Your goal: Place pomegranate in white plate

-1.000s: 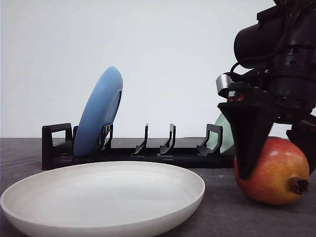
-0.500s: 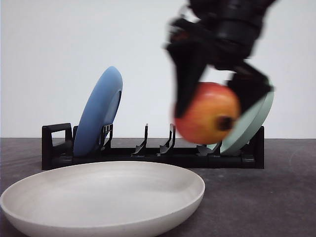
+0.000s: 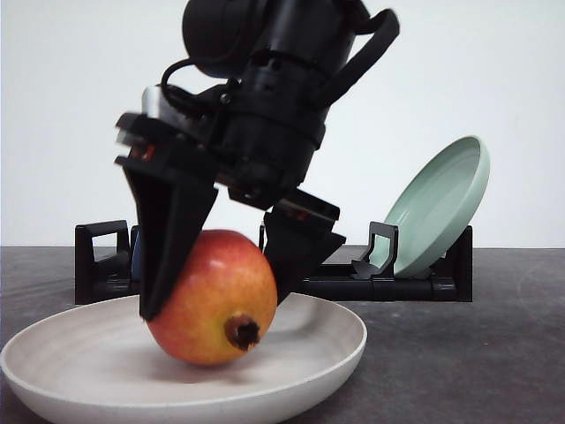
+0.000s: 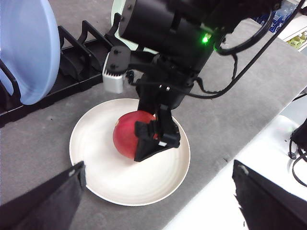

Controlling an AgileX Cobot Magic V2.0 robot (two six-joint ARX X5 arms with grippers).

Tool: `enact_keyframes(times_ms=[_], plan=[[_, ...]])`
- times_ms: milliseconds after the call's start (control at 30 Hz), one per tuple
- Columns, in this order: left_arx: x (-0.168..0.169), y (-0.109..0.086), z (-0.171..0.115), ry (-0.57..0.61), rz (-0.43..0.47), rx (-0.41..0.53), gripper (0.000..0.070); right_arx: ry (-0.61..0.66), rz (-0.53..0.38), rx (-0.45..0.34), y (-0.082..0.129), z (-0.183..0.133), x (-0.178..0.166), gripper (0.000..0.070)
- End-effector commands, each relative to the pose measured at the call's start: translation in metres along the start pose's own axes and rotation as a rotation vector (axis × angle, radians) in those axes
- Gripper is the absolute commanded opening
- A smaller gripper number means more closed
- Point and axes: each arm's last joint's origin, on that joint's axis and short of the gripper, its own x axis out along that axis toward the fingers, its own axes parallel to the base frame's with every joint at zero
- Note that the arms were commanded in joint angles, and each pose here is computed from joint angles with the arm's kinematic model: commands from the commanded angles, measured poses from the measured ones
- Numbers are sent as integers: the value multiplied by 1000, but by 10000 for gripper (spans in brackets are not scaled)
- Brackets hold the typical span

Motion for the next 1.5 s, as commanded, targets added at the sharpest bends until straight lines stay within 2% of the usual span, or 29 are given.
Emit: enact_keyframes(times_ms=[0,233,300,367,400,700,933,1033,1233,1467], plan=[[-1,-1,1,-8,-11,1,590,0,-2,-3,6,4,5,444],[-1,-1,1,-8,-11,1,590,4,-21,-9,8,3,6,460],[-1,-1,1,-8,-11,1,590,7,-21,-8,8,3,6,545],[-1,-1,2,-8,-11,0,590,9,-21,-8,8,3,6,675],[-1,-1,2,-9,-11,0,590,10,-17,-8,8,3,6,700],[-1,-1,1,-8,-11,-4,590,-19,-9,-23,10,5,-6,700],[-1,-1,1,-8,-11,-12,590,-132,0,-53,14,-3,-64,700],[-1,-1,1,-8,-11,-11,590,-161,-37,-72,14,-17,-97,700],[-1,-1,2,-10,-12,-20,590,-258,-153,-73,14,-57,-163,700],[-1,-2,4,-31,-24,-52,590,-472,-160,-85,20,-120,-225,700]])
